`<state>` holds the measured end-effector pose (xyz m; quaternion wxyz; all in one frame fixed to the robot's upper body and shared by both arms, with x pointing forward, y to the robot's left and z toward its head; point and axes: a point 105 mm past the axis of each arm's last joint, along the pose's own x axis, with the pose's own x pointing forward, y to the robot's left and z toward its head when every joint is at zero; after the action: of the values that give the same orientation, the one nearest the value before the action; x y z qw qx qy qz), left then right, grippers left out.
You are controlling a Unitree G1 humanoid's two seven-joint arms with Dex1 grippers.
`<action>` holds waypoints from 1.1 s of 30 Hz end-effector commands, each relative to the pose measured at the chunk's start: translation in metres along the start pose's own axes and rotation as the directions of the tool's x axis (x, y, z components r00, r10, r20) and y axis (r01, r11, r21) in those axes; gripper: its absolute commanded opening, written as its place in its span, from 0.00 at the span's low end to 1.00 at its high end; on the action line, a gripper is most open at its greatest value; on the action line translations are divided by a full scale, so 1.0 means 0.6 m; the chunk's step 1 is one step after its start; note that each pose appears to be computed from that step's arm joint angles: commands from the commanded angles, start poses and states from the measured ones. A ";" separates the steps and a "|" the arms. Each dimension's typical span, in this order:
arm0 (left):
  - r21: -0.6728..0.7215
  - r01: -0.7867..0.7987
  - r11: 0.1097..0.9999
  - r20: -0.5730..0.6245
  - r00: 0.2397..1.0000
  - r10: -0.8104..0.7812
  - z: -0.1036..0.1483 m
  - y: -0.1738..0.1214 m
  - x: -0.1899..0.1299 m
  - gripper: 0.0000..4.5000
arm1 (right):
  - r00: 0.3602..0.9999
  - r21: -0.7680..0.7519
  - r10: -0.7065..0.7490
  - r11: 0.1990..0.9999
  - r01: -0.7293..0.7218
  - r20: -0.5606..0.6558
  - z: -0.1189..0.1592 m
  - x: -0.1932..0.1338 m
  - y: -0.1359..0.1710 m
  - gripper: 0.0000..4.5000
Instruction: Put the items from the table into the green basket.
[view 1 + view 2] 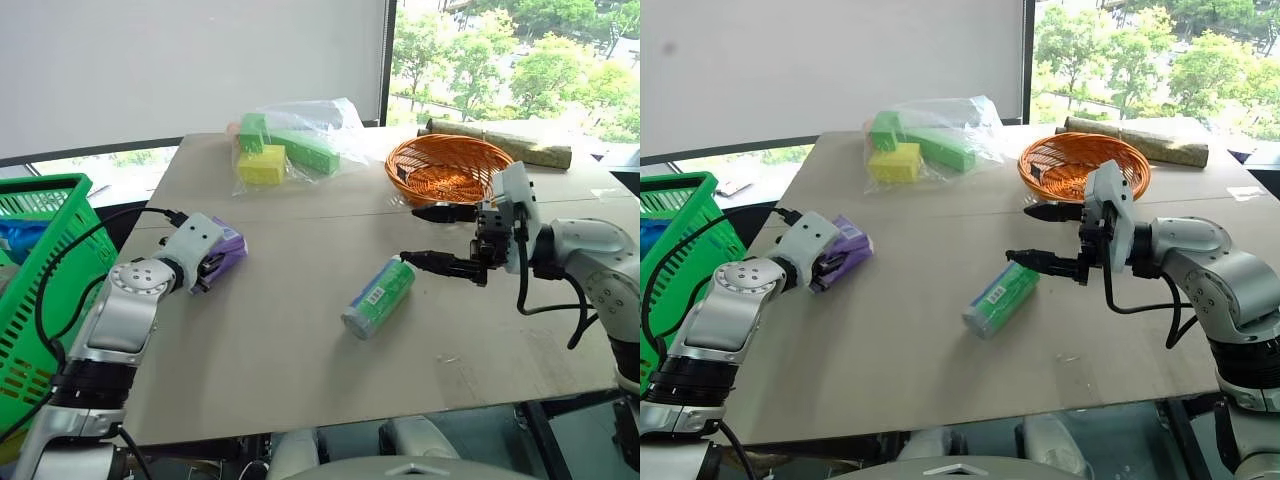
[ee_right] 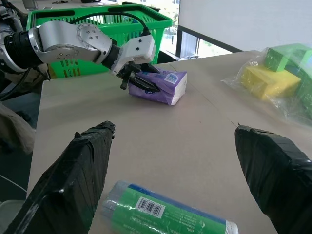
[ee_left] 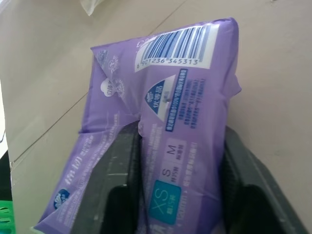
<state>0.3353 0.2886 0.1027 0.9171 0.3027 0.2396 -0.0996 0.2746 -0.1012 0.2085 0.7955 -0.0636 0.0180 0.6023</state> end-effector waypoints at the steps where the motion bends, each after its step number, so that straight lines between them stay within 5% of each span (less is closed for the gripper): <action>1: 0.000 -0.181 0.983 0.143 0.973 0.179 0.085 0.063 -0.033 0.19 | 0.997 -0.061 0.025 0.998 -0.021 0.069 0.038 0.009 0.007 0.95; 4: -0.012 -0.352 0.936 0.228 0.910 0.346 0.150 0.135 -0.084 0.19 | 0.986 -0.049 0.061 0.997 -0.054 0.156 0.064 0.020 0.014 0.95; 7: -0.017 -0.552 0.834 0.180 0.818 0.546 0.153 0.232 -0.164 0.19 | 0.959 -0.026 0.106 0.994 -0.102 0.264 0.099 0.030 0.023 0.95; 12: 0.222 -0.739 0.636 -0.083 0.635 0.768 0.046 0.346 -0.282 0.19 | 0.924 -0.046 0.145 0.989 -0.138 0.354 0.127 0.032 0.025 0.95; 17: 0.286 -0.786 0.548 -0.205 0.509 0.836 -0.026 0.390 -0.344 0.19 | 0.898 -0.048 0.181 0.983 -0.177 0.400 0.142 0.031 0.031 0.95; 18: 0.282 -0.786 0.550 -0.215 0.507 0.835 -0.034 0.391 -0.344 0.19 | 0.896 -0.048 0.185 0.982 -0.181 0.405 0.144 0.031 0.031 0.95; 22: 0.285 -0.765 0.578 -0.266 0.516 0.814 -0.074 0.385 -0.327 0.54 | 0.891 -0.052 0.187 0.982 -0.182 0.414 0.147 0.031 0.033 0.95; 26: 0.100 -0.812 0.575 -0.157 0.558 0.815 -0.045 0.382 -0.292 0.90 | 0.911 -0.053 0.150 0.989 -0.140 0.383 0.137 0.023 0.027 0.95; 29: -0.049 -0.844 0.533 -0.082 0.536 0.840 -0.013 0.394 -0.291 0.90 | 0.934 -0.061 0.125 0.992 -0.111 0.334 0.121 0.020 0.023 0.95; 31: -0.158 -0.767 0.622 0.014 0.628 0.778 0.023 0.380 -0.263 0.90 | 0.967 -0.078 0.120 0.991 -0.105 0.223 0.085 0.019 0.024 0.95; 33: -0.175 -0.476 0.862 0.190 0.842 0.504 0.073 0.304 -0.196 0.90 | 0.986 -0.095 0.134 0.988 -0.125 0.097 0.043 0.015 0.026 0.95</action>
<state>0.2919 0.4536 0.2860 0.9251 0.2838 0.0766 0.2405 0.2656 -0.0869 0.2370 0.7633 -0.0305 -0.0458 0.6436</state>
